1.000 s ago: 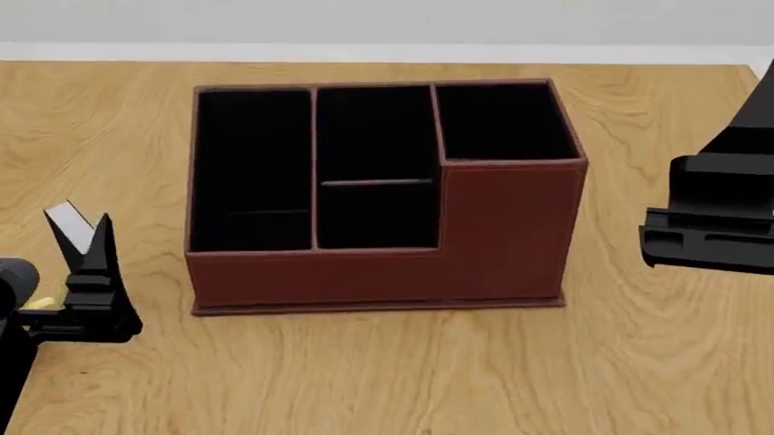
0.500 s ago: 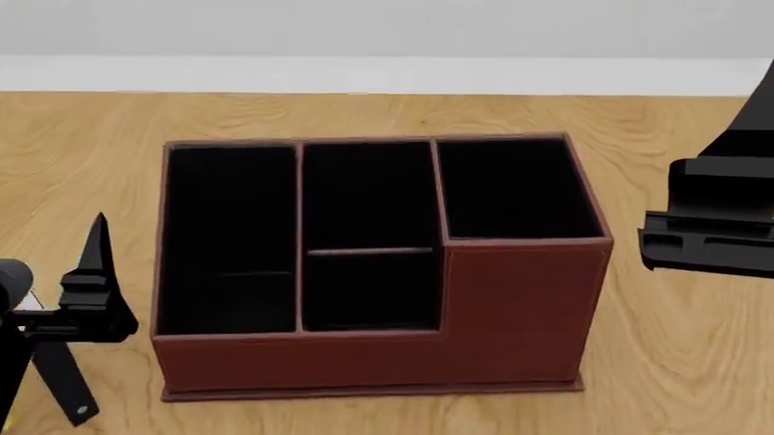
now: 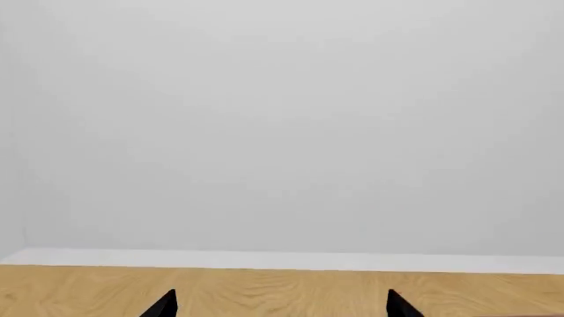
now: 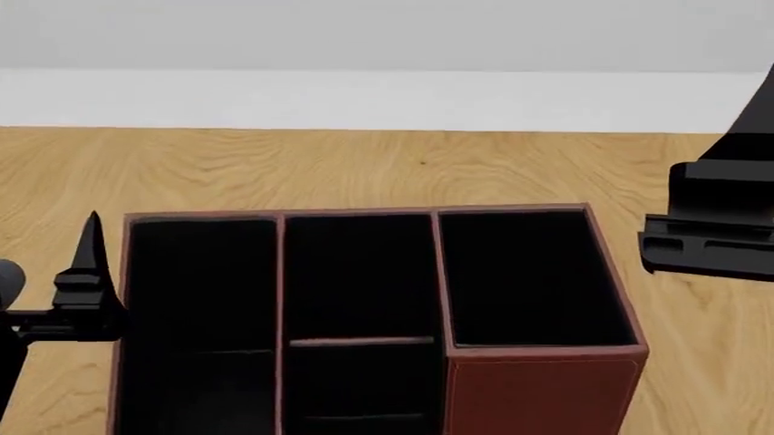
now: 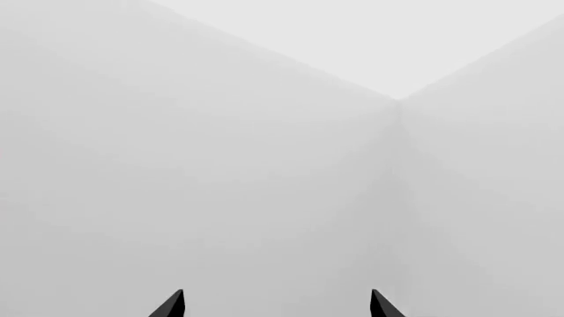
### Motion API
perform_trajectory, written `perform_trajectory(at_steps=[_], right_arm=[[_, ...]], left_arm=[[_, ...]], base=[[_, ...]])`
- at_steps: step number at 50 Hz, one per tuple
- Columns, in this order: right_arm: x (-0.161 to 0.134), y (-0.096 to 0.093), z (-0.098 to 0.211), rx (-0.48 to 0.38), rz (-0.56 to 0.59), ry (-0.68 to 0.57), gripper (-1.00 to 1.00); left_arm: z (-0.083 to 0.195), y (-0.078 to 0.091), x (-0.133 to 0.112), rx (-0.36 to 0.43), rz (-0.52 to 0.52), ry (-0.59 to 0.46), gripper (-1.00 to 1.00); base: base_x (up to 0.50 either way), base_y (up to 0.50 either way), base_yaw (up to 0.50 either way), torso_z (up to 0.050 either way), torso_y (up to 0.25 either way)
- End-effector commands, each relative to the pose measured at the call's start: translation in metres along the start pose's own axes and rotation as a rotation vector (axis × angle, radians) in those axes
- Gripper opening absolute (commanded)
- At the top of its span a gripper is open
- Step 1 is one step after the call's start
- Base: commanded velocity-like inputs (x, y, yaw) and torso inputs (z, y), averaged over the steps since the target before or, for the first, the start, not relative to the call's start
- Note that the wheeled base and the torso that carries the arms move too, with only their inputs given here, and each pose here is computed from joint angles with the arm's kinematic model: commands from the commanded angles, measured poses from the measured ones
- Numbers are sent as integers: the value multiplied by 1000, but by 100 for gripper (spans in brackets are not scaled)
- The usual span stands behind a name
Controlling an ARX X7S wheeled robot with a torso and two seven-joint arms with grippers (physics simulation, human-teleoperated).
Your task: Pick up the book and place it in the back compartment of the caddy.
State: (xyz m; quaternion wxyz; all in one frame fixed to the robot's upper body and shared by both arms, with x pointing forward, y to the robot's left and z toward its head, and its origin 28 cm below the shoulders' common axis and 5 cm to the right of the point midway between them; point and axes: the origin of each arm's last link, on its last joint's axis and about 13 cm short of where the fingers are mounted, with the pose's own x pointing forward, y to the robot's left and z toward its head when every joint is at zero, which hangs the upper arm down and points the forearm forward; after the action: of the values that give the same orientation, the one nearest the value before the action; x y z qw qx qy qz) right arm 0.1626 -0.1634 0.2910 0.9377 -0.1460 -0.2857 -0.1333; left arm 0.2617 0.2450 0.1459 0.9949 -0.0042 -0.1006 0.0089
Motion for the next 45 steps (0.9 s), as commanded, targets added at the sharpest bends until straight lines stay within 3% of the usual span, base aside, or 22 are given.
perform_trajectory(at_steps=[1,27,45], right_arm=[[0,0,0,3,-1,0,100],[0,-1,1,8,-6,-14,100],[-1,-2,1,6,-6,-12,100]], left_arm=[[0,1,0,-5,4,-3,100],[1,0,0,22,0,-11,100],[0,0,0,22,3,-1,100]], base=[[0,0,0,0,11],[-1,0,0,0,0],[0,0,0,0,-163]])
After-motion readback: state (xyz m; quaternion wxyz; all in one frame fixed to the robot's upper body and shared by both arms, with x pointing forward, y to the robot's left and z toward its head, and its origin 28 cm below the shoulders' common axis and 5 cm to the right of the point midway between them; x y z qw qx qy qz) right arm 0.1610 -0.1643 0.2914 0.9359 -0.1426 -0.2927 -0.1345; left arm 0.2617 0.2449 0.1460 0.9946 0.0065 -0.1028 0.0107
